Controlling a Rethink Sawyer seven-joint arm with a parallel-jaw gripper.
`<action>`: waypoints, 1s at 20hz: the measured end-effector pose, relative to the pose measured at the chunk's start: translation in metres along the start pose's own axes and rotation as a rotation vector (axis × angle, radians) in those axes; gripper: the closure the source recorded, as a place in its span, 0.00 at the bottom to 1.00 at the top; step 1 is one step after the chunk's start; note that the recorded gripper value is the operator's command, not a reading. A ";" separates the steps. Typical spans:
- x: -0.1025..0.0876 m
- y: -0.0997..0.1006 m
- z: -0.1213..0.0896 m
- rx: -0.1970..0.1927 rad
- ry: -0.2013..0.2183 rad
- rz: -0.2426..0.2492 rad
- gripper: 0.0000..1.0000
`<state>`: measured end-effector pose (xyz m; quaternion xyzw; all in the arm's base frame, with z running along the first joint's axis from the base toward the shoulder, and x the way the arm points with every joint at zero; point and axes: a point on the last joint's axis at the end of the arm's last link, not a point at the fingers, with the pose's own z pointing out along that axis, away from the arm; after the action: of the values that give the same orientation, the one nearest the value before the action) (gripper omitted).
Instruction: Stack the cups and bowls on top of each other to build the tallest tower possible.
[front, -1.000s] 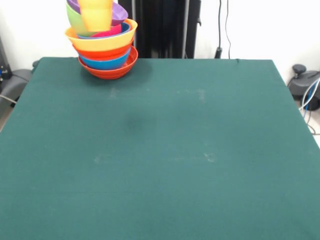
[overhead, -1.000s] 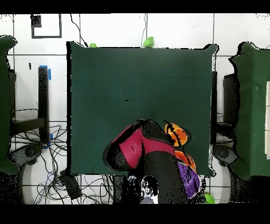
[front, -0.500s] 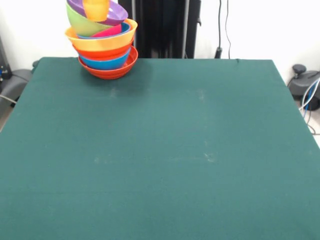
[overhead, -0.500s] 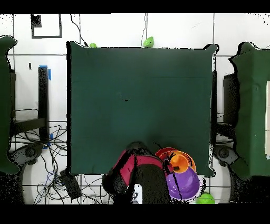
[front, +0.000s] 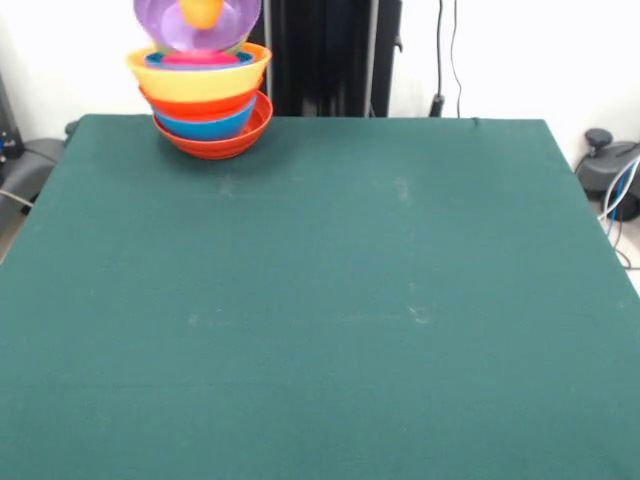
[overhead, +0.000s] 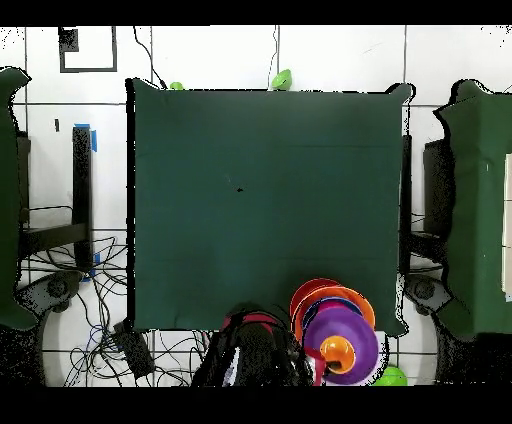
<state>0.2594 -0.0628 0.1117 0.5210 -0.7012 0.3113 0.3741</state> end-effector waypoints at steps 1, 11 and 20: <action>0.006 0.014 0.006 -0.009 0.024 -0.033 1.00; 0.061 0.097 0.078 -0.019 0.150 -0.118 1.00; 0.123 0.088 0.138 0.123 0.265 0.012 1.00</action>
<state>0.1252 -0.2151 0.1398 0.4930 -0.6285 0.4220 0.4287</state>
